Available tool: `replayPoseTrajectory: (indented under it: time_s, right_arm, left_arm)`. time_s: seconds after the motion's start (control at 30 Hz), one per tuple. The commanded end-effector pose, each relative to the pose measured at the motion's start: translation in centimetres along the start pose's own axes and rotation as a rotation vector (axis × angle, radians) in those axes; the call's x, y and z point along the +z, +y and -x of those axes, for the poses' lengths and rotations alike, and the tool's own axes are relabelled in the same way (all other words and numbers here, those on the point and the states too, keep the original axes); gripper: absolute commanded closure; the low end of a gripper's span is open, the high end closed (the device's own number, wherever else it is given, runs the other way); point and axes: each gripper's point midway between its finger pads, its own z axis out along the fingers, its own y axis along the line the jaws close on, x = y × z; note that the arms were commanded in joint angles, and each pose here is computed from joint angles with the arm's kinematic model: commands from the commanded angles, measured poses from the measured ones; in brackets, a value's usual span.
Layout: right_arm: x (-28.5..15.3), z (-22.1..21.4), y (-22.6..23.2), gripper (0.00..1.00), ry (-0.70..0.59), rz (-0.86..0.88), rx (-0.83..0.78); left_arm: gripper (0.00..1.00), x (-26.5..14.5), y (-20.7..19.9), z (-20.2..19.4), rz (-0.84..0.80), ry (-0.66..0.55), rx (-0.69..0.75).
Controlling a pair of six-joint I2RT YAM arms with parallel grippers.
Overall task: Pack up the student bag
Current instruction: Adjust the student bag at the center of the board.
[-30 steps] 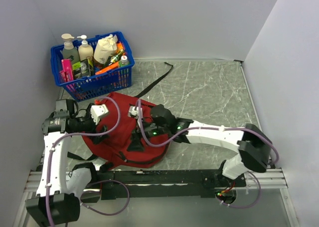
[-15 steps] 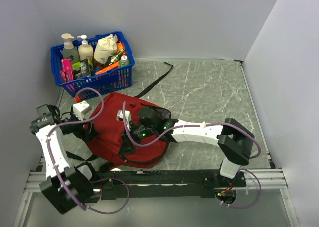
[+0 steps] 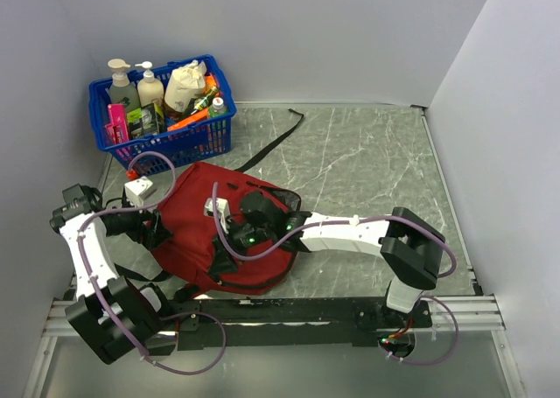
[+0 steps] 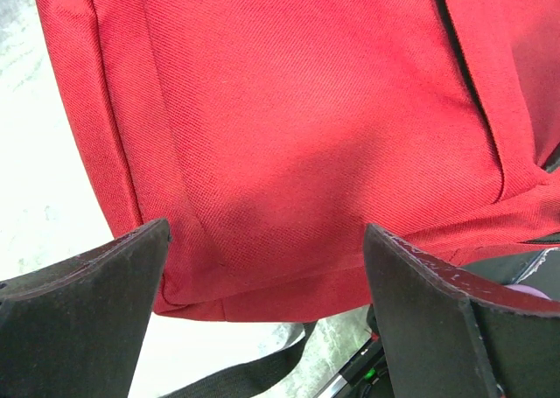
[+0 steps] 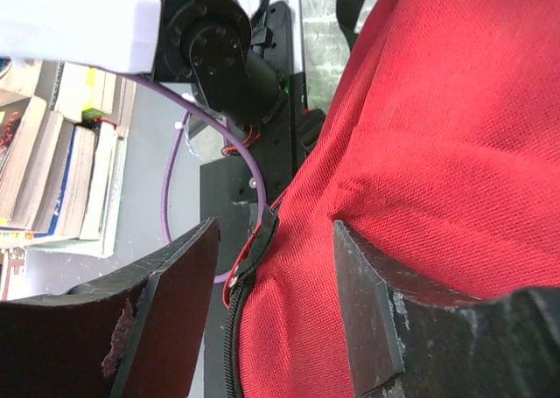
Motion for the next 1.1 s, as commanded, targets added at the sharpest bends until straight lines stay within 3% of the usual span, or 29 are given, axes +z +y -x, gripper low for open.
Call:
replayPoseTrajectory:
  time_s: [0.0, 0.13, 0.33, 0.7, 0.87, 1.07]
  right_arm:
    - [-0.5, 0.2, 1.5, 0.39, -0.012, 0.016, -0.044]
    - [-0.6, 0.1, 1.9, 0.4, -0.019, 0.029, -0.037]
    - [0.1, 0.5, 2.1, 0.44, -0.046, 0.046, -0.04]
    - [1.7, 1.9, 2.2, 0.62, -0.069, 0.072, -0.039]
    - [2.0, 1.4, 2.0, 0.76, -0.061, 0.075, -0.025]
    - [2.0, 0.7, 1.7, 0.98, -0.043, 0.065, -0.017]
  left_arm:
    - [0.04, 0.4, 0.5, 1.0, -0.021, -0.062, 0.042]
    - [0.03, 0.7, 0.7, 1.2, -0.03, -0.081, 0.053]
    - [0.14, 1.0, 0.4, 0.8, -0.029, -0.095, 0.075]
    - [0.35, 1.6, 0.6, 0.4, -0.026, -0.107, 0.081]
    - [0.47, 2.1, 0.7, 0.5, -0.026, -0.124, 0.084]
    - [0.52, 2.4, 0.6, 1.1, -0.027, -0.136, 0.095]
